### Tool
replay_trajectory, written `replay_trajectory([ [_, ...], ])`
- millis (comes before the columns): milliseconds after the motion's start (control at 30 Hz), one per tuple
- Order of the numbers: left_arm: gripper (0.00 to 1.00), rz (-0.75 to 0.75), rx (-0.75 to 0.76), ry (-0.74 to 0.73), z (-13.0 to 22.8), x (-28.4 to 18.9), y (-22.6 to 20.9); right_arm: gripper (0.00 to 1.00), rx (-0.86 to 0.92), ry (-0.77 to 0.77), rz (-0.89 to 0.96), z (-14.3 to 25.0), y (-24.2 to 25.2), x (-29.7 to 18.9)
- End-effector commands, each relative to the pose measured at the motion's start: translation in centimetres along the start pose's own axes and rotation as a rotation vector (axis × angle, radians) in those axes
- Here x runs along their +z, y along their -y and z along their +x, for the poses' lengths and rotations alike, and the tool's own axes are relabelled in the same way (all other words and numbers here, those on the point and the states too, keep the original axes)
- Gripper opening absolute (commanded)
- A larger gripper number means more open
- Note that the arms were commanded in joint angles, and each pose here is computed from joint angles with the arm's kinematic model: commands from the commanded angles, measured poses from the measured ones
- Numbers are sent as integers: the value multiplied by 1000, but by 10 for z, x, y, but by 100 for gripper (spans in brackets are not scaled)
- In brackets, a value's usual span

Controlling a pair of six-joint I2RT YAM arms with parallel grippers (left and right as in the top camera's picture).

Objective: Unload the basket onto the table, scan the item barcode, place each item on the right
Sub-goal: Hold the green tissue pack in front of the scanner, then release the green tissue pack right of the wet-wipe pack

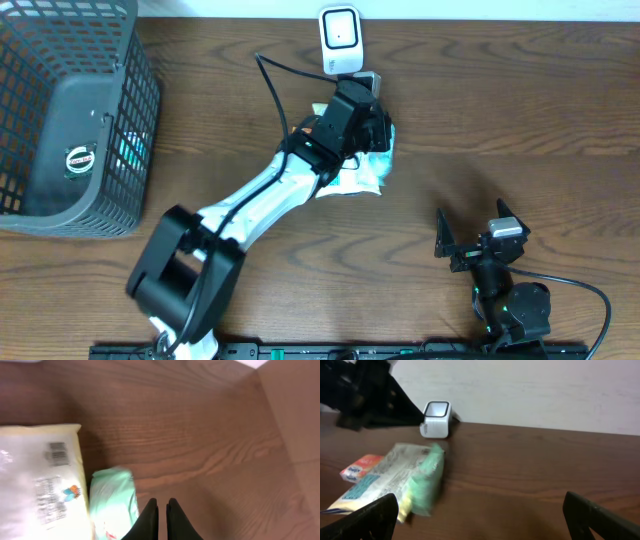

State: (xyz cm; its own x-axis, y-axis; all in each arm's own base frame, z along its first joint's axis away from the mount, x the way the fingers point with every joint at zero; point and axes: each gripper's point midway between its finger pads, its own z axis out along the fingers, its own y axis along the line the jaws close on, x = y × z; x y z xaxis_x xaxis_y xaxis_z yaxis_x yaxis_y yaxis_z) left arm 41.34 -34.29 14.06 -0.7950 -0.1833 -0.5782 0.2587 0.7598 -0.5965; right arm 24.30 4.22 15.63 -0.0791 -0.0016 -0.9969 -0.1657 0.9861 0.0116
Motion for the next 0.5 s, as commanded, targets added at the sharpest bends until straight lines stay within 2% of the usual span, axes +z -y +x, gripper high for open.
replay_trajectory([
  [0,8,12,-164,30,-5,15,-2,99,-9,-4,5,1,2,0],
  [100,8,15,-223,29,-1,25,-6,99,-9,-4,5,1,2,0],
  [200,9,3,-217,18,3,28,-10,99,-9,-4,5,1,2,0],
  [333,21,21,-107,39,-7,20,-3,99,-9,-4,5,1,2,0],
  [400,26,39,-52,66,-20,7,5,99,-9,-4,5,1,2,0],
  [467,36,59,1,110,-39,-16,18,99,-9,-4,5,1,2,0],
])
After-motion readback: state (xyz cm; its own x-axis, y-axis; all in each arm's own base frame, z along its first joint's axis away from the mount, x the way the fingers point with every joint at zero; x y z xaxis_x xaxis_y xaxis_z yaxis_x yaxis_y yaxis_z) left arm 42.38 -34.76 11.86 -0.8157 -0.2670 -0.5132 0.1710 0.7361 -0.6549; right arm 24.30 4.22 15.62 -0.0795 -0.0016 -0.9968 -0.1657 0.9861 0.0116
